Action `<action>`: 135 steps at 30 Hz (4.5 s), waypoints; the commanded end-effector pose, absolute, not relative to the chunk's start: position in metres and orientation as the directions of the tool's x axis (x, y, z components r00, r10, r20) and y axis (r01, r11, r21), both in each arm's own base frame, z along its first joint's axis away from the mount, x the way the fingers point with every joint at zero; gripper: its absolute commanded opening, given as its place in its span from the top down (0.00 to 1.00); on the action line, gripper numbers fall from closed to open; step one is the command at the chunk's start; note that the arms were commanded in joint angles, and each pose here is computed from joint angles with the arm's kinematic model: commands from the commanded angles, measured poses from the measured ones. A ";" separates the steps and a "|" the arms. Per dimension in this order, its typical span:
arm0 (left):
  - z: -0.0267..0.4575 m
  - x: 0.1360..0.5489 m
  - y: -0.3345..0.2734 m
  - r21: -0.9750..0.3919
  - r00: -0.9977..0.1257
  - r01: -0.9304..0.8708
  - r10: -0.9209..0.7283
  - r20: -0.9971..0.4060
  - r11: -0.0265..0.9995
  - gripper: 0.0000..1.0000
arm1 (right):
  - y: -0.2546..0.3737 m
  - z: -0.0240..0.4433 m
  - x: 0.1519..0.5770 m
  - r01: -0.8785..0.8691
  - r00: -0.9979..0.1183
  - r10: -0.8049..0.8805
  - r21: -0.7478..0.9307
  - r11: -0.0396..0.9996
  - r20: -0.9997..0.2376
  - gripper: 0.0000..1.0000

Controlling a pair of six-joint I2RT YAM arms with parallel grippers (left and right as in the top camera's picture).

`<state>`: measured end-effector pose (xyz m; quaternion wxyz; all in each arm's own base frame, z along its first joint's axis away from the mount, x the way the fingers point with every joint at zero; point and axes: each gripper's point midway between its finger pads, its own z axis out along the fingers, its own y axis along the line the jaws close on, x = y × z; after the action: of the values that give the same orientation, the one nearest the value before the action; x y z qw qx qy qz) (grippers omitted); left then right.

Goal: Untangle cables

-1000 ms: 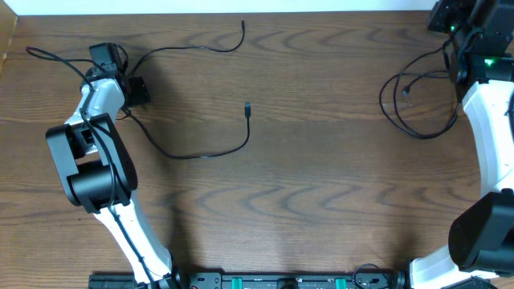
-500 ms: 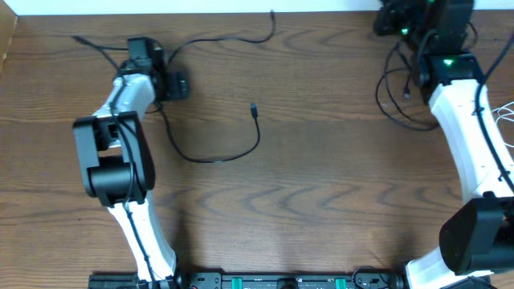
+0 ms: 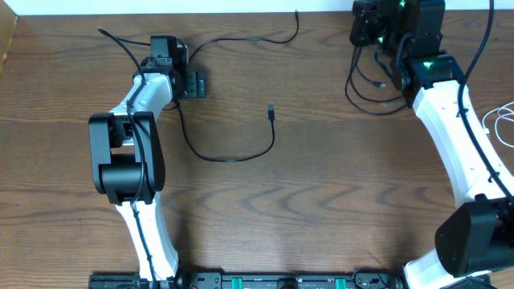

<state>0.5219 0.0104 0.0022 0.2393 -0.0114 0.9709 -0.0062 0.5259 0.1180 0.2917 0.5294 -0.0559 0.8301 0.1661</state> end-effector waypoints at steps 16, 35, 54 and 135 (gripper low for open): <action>-0.040 0.496 0.008 -0.032 -0.934 -0.005 -0.016 -0.356 0.999 0.09 | 0.047 0.250 0.507 0.014 -0.591 0.033 0.030 0.999 -0.806 0.99; -0.040 0.496 0.008 -0.032 -0.934 -0.005 -0.016 -0.356 0.999 0.09 | 0.010 0.080 0.514 0.086 -0.844 0.009 -0.119 0.989 -0.537 0.99; -0.040 0.496 0.008 -0.033 -0.934 -0.005 -0.017 -0.356 0.999 0.09 | -0.026 0.032 0.498 0.155 -0.901 0.123 -0.044 0.987 -0.416 0.20; -0.039 0.497 0.008 -0.033 -0.933 -0.005 -0.017 -0.360 0.999 0.08 | 0.128 0.044 0.376 0.117 -0.993 0.115 0.192 0.974 0.022 0.01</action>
<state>0.5216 0.0099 0.0020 0.2386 -0.0060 0.9711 -0.0065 0.3796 0.1072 0.0451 0.0090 0.0591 0.9964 0.0594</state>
